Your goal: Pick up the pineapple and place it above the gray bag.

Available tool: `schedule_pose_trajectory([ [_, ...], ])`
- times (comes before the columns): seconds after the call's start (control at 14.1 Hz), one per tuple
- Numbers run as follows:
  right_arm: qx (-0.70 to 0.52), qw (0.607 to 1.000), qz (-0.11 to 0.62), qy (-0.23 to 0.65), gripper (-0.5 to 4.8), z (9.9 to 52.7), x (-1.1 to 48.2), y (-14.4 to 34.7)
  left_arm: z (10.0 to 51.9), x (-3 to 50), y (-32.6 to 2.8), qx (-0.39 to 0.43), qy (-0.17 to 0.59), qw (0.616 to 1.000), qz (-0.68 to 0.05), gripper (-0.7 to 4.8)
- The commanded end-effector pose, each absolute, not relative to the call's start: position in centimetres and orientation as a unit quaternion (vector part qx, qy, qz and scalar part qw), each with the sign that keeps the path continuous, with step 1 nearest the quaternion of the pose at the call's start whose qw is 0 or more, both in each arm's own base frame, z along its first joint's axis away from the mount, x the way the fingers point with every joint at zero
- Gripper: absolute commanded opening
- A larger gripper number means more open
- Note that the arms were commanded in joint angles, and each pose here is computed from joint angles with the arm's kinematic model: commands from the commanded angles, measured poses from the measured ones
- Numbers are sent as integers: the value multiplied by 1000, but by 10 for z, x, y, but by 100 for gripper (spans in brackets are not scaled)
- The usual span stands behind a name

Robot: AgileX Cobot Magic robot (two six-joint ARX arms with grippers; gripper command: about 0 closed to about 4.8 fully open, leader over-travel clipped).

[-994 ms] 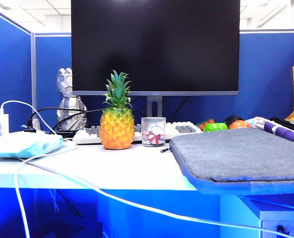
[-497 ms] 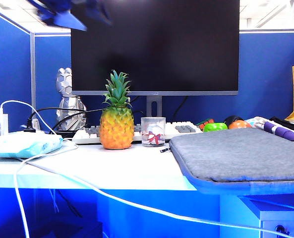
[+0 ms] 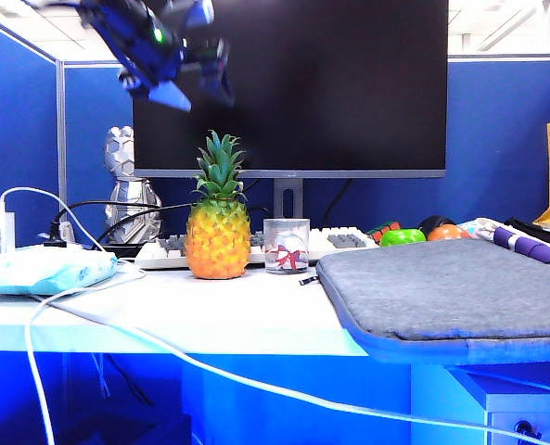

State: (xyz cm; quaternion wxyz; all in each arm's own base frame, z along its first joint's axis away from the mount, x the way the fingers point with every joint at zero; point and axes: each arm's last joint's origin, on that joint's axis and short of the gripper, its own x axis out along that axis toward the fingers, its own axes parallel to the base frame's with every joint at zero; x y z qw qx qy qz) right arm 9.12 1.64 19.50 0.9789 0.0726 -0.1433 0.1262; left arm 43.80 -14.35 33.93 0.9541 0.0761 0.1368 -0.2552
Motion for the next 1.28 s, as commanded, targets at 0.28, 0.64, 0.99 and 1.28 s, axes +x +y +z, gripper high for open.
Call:
schedule_pose_trajectory([
  [0.28, 74, 978, 127, -150, 5, 194, 91, 16, 321, 463, -147, 79, 186, 947, -252, 479],
  [0.64, 74, 978, 127, -150, 5, 194, 91, 16, 289, 475, -150, 81, 224, 940, -245, 479],
  [0.99, 74, 978, 128, -150, 5, 194, 91, 17, 269, 491, -156, 30, 198, 946, -257, 479],
  [1.28, 74, 978, 128, -149, 5, 194, 91, 17, 247, 499, -160, 6, 210, 936, -282, 127],
])
